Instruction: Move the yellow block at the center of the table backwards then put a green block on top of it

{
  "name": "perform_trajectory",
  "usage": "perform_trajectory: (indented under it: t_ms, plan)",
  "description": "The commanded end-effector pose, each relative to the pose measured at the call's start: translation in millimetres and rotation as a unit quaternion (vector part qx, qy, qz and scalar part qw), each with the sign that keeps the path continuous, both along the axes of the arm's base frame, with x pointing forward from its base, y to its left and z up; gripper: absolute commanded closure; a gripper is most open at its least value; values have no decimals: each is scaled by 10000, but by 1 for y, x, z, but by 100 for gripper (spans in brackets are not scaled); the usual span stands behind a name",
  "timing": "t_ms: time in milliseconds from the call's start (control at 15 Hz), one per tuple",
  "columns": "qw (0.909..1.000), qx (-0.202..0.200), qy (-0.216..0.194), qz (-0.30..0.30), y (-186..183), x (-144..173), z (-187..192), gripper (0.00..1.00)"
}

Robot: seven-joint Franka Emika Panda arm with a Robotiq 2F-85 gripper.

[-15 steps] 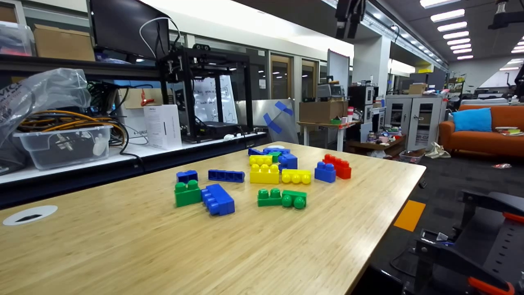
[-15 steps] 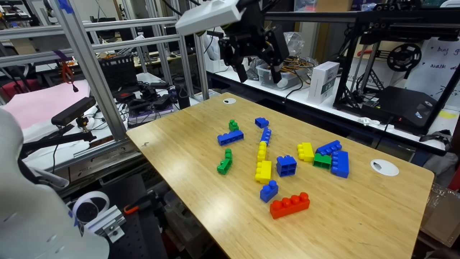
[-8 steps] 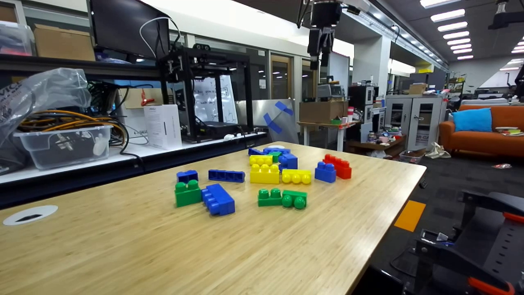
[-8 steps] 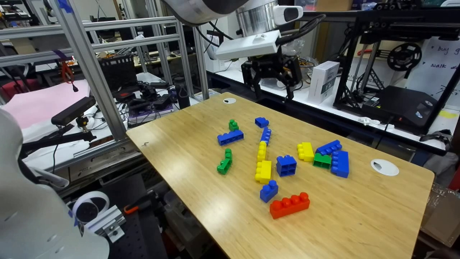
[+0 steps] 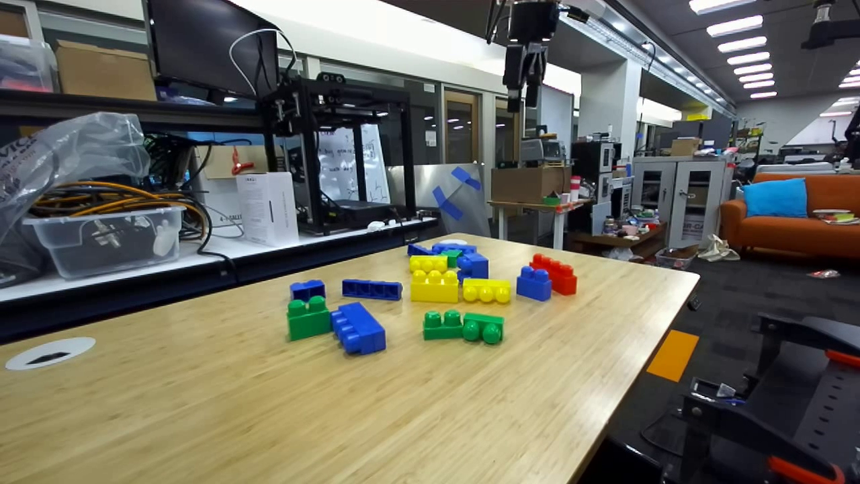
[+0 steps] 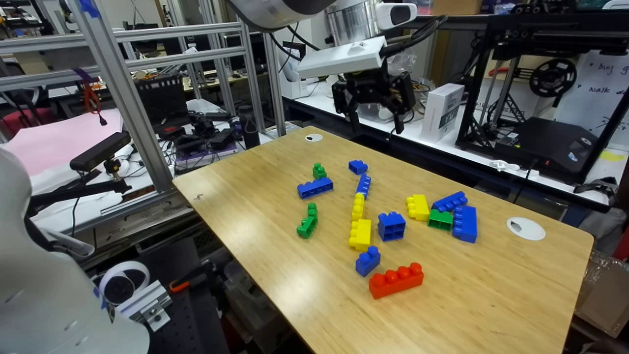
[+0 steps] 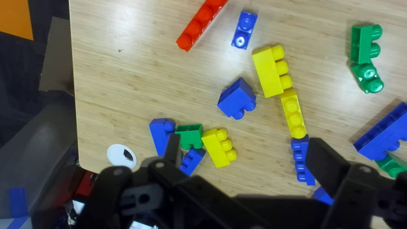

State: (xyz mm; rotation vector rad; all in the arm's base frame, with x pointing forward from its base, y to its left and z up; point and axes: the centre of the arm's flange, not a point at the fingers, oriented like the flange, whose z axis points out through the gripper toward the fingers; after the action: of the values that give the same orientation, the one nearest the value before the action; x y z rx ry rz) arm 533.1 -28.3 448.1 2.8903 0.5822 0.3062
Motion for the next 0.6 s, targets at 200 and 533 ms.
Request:
perform_trajectory:
  t_ms: [200,533]
  plan:
    - [9966,199,167,779,26,40,-35,0]
    - [9900,167,510,1308,52,94,-101,0]
